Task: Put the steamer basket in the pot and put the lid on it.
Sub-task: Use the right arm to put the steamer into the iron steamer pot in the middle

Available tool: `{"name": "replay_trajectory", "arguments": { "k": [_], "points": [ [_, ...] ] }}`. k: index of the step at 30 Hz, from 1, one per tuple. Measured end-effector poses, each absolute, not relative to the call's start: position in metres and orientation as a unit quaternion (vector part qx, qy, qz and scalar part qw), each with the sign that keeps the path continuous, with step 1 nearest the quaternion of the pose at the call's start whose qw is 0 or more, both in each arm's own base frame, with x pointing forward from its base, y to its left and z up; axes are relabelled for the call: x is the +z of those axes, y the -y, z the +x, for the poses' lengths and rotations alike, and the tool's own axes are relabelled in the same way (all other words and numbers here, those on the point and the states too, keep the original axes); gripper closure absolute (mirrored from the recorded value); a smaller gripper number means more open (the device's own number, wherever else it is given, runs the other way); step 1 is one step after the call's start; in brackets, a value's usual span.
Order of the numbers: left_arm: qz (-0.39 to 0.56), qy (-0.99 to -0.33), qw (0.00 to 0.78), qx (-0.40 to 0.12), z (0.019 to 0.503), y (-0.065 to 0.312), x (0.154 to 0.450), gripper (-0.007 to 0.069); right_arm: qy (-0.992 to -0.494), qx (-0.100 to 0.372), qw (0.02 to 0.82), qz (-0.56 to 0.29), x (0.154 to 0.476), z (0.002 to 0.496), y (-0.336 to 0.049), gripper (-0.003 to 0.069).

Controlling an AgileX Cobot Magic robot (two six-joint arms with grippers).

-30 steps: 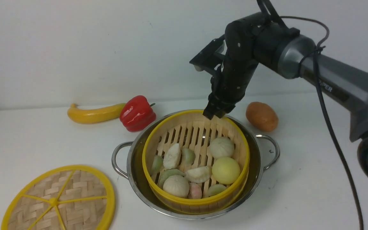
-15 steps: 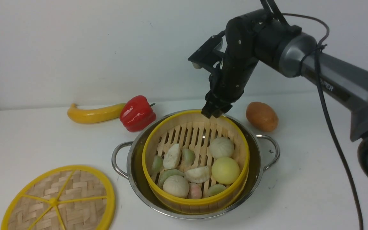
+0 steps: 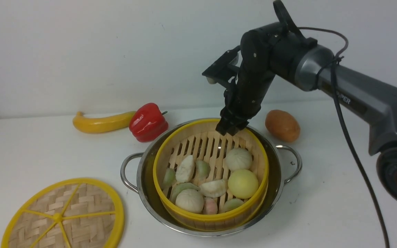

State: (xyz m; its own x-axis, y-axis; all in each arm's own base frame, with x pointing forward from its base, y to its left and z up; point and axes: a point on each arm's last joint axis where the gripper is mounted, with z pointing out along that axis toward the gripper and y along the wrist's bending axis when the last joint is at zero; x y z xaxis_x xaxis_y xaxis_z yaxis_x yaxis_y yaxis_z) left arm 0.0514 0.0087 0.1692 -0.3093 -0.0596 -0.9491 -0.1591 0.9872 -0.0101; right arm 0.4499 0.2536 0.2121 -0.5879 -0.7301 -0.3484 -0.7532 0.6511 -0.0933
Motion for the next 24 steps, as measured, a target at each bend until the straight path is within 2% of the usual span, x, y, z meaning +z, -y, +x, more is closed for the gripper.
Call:
{"name": "replay_trajectory", "arguments": {
  "k": [8,24],
  "points": [
    [-0.068,-0.808,0.584,0.043,0.0514,-0.0087,0.1692,0.0335,-0.891,0.03,0.172,-0.42,0.203,0.4496,-0.2523,0.0461],
    [-0.068,-0.808,0.584,0.043,0.0514,-0.0087,0.1692,0.0335,-0.889,0.03,0.174,-0.422,0.2081,0.4492,-0.2514,0.045]
  ]
}}
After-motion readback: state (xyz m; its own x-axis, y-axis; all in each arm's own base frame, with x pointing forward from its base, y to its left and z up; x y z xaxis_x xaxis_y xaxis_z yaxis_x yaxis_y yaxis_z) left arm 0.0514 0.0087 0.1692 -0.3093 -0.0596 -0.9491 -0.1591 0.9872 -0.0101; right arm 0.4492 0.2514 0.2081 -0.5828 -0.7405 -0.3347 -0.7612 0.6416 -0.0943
